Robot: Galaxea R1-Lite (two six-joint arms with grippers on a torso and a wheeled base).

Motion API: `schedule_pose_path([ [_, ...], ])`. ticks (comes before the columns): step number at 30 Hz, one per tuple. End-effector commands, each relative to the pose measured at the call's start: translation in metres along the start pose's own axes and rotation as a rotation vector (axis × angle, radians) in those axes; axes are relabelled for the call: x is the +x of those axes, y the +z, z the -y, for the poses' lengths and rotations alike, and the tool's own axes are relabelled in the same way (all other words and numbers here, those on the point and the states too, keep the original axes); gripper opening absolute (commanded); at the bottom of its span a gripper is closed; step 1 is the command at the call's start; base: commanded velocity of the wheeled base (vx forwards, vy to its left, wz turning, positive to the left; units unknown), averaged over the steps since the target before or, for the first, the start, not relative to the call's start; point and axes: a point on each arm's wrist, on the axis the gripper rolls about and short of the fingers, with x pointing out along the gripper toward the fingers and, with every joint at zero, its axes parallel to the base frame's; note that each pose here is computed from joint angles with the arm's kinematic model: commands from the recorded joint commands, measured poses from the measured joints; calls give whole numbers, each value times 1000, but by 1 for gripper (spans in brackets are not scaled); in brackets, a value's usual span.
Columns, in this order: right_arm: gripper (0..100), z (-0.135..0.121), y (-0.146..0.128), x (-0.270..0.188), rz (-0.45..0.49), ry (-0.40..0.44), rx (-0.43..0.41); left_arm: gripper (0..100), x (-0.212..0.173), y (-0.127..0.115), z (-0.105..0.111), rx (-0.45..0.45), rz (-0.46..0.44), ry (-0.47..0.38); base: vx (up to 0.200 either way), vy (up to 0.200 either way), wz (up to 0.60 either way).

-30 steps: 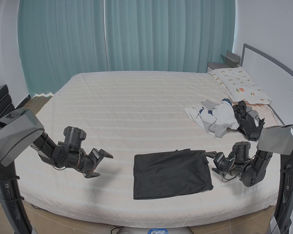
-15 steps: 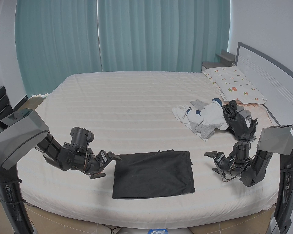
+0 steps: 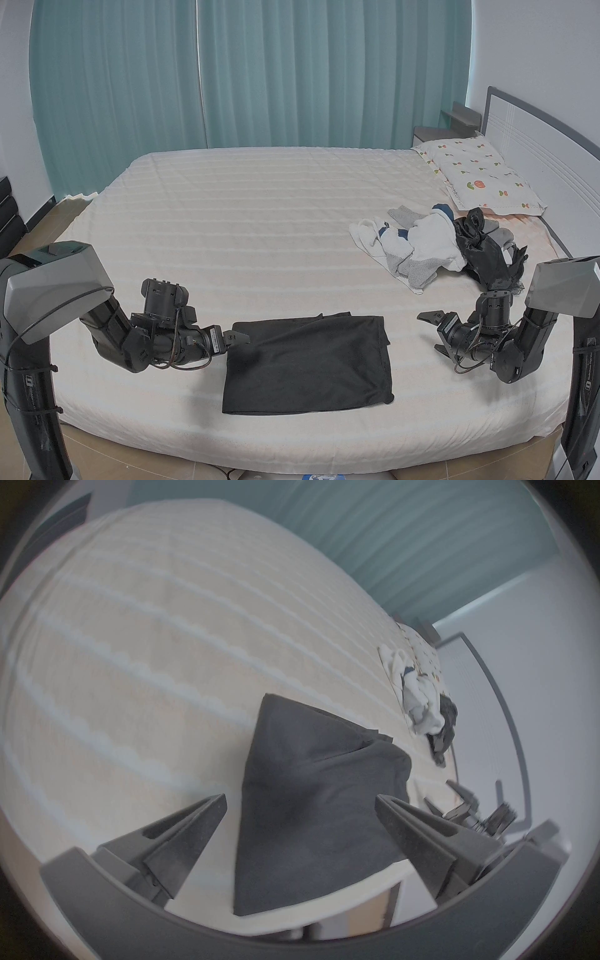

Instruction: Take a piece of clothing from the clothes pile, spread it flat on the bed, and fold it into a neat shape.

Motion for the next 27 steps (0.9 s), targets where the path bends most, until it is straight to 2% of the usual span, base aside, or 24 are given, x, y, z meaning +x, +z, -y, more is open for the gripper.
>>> schedule_pose_path([
  [1, 100, 1, 0, 1, -2, 0, -2, 100, 11, -24, -13, -3, -64, 27, 0, 0, 0],
  [6, 100, 0, -2, 2, -6, 0, -5, 100, 16, -35, -1, 26, -95, 14, 0, 0, 0],
  [13, 100, 0, -2, 2, -5, 1, -7, 100, 19, -37, 6, 41, -100, 10, 0, 0, 0],
  [18, 100, -1, -2, 2, -4, 2, -7, 100, 22, -39, 5, 44, -88, 41, 0, 0, 0],
  [27, 100, 0, -2, 2, -6, 0, -6, 100, 26, -43, 11, 61, -98, 32, 0, 0, 0],
])
